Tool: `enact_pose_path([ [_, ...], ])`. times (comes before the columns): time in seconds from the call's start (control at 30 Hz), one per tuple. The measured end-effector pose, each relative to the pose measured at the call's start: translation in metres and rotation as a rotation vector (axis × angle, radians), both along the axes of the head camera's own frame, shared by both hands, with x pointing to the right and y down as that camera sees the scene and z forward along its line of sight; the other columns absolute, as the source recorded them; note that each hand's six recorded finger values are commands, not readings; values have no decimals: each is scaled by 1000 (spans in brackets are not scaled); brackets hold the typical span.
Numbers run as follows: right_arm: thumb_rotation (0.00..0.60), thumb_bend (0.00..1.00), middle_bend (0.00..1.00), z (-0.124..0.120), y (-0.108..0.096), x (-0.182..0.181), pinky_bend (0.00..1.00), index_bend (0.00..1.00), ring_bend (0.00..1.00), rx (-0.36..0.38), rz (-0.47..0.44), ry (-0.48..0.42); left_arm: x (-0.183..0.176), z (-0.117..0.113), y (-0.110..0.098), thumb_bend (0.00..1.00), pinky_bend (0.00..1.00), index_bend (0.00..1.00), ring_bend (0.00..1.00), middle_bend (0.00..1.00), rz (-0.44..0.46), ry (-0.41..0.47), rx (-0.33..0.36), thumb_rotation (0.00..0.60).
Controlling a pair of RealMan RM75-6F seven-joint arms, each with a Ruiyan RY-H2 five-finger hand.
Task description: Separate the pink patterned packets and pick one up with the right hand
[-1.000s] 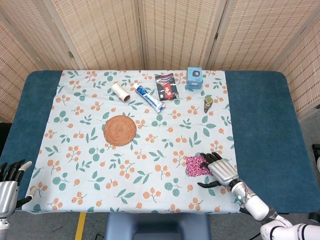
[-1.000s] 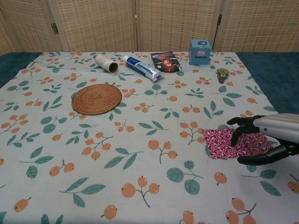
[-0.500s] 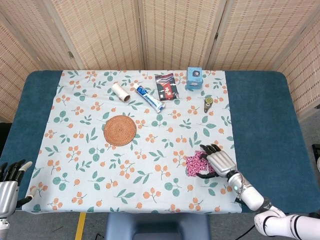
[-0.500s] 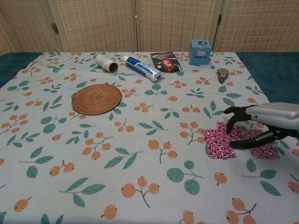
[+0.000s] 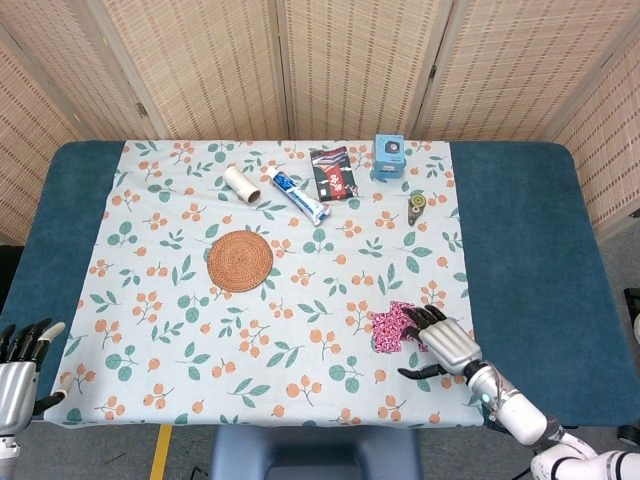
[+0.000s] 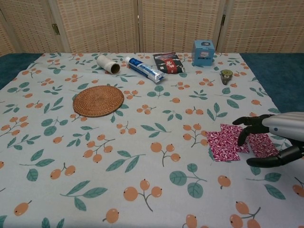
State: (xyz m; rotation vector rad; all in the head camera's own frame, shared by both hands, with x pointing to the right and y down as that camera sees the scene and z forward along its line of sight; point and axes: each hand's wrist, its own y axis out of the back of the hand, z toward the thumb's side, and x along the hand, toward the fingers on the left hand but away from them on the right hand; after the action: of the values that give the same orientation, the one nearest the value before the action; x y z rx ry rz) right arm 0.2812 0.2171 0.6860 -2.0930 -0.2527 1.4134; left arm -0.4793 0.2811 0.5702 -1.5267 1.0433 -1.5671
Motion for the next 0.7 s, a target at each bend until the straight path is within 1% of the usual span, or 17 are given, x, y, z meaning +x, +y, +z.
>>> enact_pose_path([
  [0.13,145,268,50,-1,7,4,0,257,0,-6,-4,3,1,0,-1,327,3,200,147,143,3,3,3,600],
  [0.4,145,267,50,2,12,2,0,257,0,-11,-24,7,1,-1,1,327,3,199,148,143,0,3,5,600],
  [0.57,142,267,50,5,11,-1,0,257,0,-10,-33,10,-1,-2,2,327,3,199,147,143,-5,1,4,600],
  [0.7,144,267,50,6,6,-3,0,257,0,1,-30,11,-2,-1,3,327,3,199,147,143,-5,2,4,600],
])
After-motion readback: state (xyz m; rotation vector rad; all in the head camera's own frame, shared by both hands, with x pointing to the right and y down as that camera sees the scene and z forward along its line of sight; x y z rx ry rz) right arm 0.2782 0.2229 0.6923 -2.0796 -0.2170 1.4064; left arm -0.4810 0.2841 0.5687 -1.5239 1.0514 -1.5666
